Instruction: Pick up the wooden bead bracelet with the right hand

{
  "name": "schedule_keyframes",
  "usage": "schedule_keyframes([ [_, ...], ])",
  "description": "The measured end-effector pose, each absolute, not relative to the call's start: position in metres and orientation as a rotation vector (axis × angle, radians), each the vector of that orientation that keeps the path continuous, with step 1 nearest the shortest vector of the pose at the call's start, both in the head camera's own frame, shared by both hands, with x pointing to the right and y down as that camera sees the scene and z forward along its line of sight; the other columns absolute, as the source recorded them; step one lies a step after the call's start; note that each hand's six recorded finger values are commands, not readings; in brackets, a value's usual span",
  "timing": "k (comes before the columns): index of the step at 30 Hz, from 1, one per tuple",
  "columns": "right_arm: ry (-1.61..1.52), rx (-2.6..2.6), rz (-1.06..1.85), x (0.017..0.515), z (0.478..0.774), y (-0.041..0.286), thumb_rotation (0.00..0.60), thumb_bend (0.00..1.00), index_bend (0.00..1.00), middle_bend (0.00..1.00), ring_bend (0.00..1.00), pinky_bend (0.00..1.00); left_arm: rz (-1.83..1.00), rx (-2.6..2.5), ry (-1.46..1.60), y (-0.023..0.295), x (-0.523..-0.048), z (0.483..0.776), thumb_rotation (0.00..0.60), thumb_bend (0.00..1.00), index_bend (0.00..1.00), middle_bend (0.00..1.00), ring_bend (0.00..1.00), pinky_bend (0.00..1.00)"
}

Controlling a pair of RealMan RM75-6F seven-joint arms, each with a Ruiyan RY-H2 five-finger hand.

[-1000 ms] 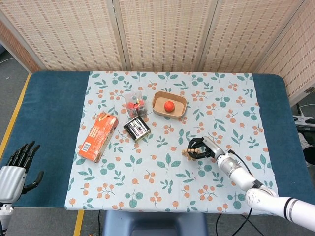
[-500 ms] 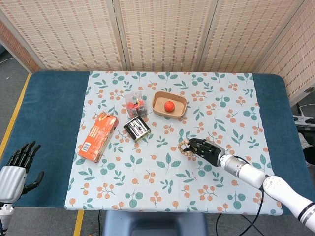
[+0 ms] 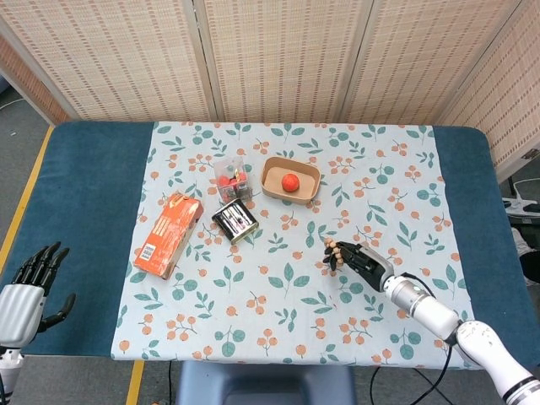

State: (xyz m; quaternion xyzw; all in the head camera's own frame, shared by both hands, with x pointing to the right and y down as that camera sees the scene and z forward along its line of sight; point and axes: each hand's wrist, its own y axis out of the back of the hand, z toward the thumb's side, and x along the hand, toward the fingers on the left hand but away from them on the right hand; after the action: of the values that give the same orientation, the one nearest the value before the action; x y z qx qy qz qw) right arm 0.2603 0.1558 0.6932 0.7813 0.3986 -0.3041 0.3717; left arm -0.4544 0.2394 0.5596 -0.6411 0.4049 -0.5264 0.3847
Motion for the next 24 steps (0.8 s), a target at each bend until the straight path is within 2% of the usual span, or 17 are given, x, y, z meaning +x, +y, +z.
schedule_keyframes([
  [4, 1.042, 2.048, -0.804, 0.263, 0.693, 0.158, 0.292, 0.52, 0.42, 0.6, 0.28, 0.01, -1.339, -1.634, 1.033, 0.239, -0.454, 0.559, 0.6, 0.41, 0.0, 0.0, 0.0, 0.16],
  [10, 1.066, 2.02, -0.767, 0.267, 0.695, 0.16, 0.288, 0.4, 0.44, 0.6, 0.28, 0.05, -1.337, -1.635, 1.038, 0.239, -0.454, 0.558, 0.6, 0.41, 0.0, 0.0, 0.0, 0.16],
  [16, 1.108, 2.0, -0.747, 0.273, 0.7, 0.165, 0.332, 0.4, 0.55, 0.6, 0.3, 0.07, -1.335, -1.639, 1.04, 0.24, -0.455, 0.558, 0.6, 0.41, 0.0, 0.0, 0.0, 0.16],
  [24, 1.113, 2.007, -0.748, 0.276, 0.704, 0.171, 0.338, 0.42, 0.59, 0.6, 0.3, 0.07, -1.334, -1.64, 1.038, 0.24, -0.454, 0.558, 0.6, 0.41, 0.0, 0.0, 0.0, 0.16],
])
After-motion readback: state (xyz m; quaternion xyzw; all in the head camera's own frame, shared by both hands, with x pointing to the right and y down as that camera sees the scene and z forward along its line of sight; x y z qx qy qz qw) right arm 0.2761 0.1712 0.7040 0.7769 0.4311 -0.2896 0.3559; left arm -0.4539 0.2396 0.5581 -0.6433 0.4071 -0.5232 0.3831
